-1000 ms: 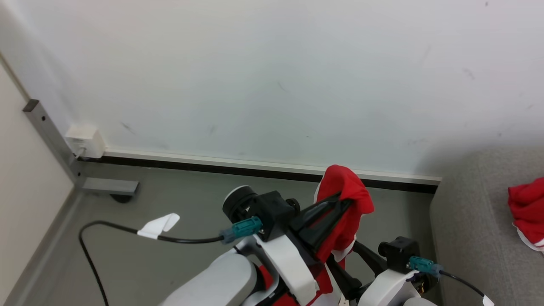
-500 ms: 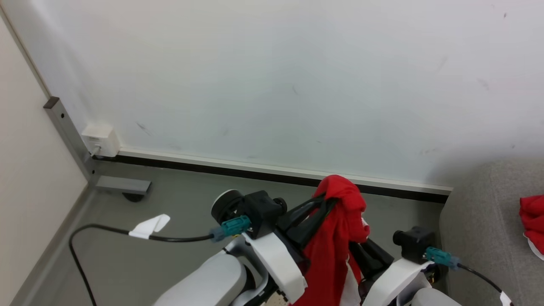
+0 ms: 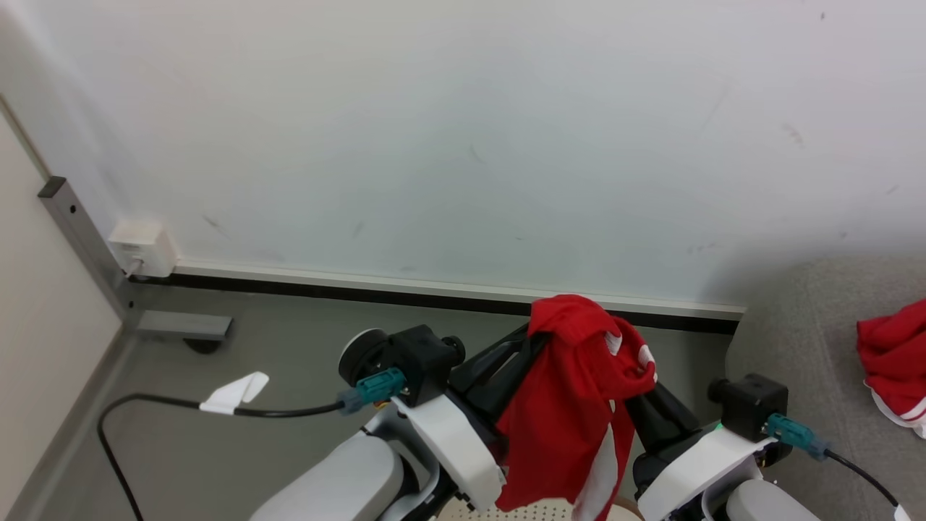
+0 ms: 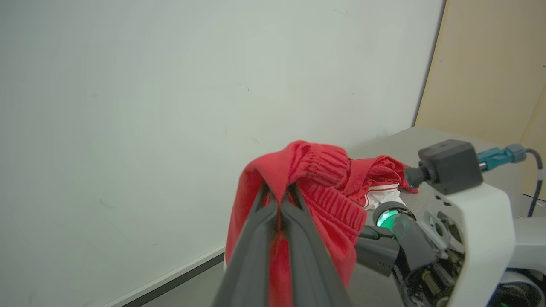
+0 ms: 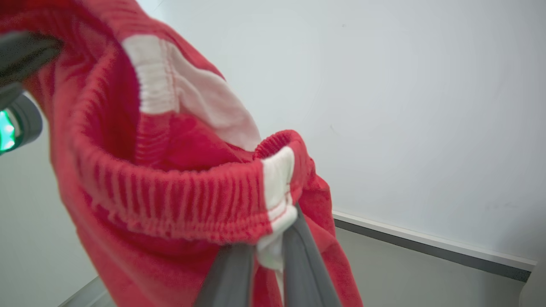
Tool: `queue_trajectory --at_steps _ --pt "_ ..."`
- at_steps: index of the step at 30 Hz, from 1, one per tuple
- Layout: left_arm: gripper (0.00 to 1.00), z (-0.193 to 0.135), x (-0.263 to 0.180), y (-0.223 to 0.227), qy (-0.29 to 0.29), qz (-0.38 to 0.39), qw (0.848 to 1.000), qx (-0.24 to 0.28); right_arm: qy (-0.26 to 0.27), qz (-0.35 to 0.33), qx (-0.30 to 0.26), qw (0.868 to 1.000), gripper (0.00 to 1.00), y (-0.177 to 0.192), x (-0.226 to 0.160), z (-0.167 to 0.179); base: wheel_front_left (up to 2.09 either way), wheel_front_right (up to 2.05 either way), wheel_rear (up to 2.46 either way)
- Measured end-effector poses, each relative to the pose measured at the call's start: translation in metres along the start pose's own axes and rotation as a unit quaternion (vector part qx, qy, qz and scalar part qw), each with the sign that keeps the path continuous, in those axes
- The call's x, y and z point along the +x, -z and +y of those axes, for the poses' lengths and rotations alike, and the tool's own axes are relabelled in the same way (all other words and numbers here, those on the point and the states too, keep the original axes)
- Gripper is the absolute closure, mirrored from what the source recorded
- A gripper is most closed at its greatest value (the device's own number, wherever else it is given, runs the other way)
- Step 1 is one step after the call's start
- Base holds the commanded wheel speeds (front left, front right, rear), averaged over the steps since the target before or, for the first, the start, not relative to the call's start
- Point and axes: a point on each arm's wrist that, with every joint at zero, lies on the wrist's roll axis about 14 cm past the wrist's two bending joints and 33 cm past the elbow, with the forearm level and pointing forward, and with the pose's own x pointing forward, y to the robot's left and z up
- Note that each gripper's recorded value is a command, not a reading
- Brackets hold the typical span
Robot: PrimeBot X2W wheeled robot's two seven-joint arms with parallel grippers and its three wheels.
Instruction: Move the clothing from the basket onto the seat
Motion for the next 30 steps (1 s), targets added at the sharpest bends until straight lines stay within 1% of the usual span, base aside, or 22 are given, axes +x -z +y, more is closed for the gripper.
queue_trajectory --at_steps 4,5,6,7,8,15,21,25,30 --pt "1.0 -0.003 0.003 0.003 0.006 0.002 1.0 -0.005 0.013 -0.018 -0.01 1.0 1.0 -0.013 -0.005 -0.01 0.0 0.0 0.0" --pt "0.94 -0.004 0.004 0.004 0.008 0.003 1.0 -0.006 0.02 -0.025 -0.01 0.999 1.0 -0.017 -0.007 -0.015 0.0 0.0 0.0" --pt "0.73 -0.005 0.005 0.005 0.01 0.004 1.0 -0.008 0.025 -0.031 -0.012 0.999 1.0 -0.021 -0.009 -0.019 0.0 0.0 0.0" --pt "0.45 -0.007 0.005 0.006 0.011 0.005 1.0 -0.011 0.031 -0.038 -0.014 0.999 1.0 -0.026 -0.011 -0.023 0.0 0.0 0.0" --pt "0.0 -0.008 0.006 0.008 0.013 0.007 1.0 -0.013 0.038 -0.046 -0.016 0.998 1.0 -0.032 -0.013 -0.028 0.0 0.0 0.0" --pt "0.0 -0.025 0.016 0.013 0.041 0.007 0.999 -0.027 0.08 -0.091 -0.044 0.992 1.0 -0.066 -0.032 -0.057 0.0 0.0 0.0" --pt "0.0 -0.045 0.027 0.02 0.073 0.007 0.996 -0.044 0.128 -0.138 -0.066 0.98 1.0 -0.102 -0.061 -0.086 0.0 0.0 0.0" --pt "0.0 -0.057 0.033 0.027 0.094 0.012 0.994 -0.055 0.156 -0.161 -0.087 0.971 1.0 -0.122 -0.082 -0.101 0.0 0.0 0.0" --pt "0.0 -0.076 0.042 0.033 0.124 0.011 0.99 -0.069 0.189 -0.194 -0.122 0.955 1.0 -0.152 -0.111 -0.116 0.0 0.0 0.0"
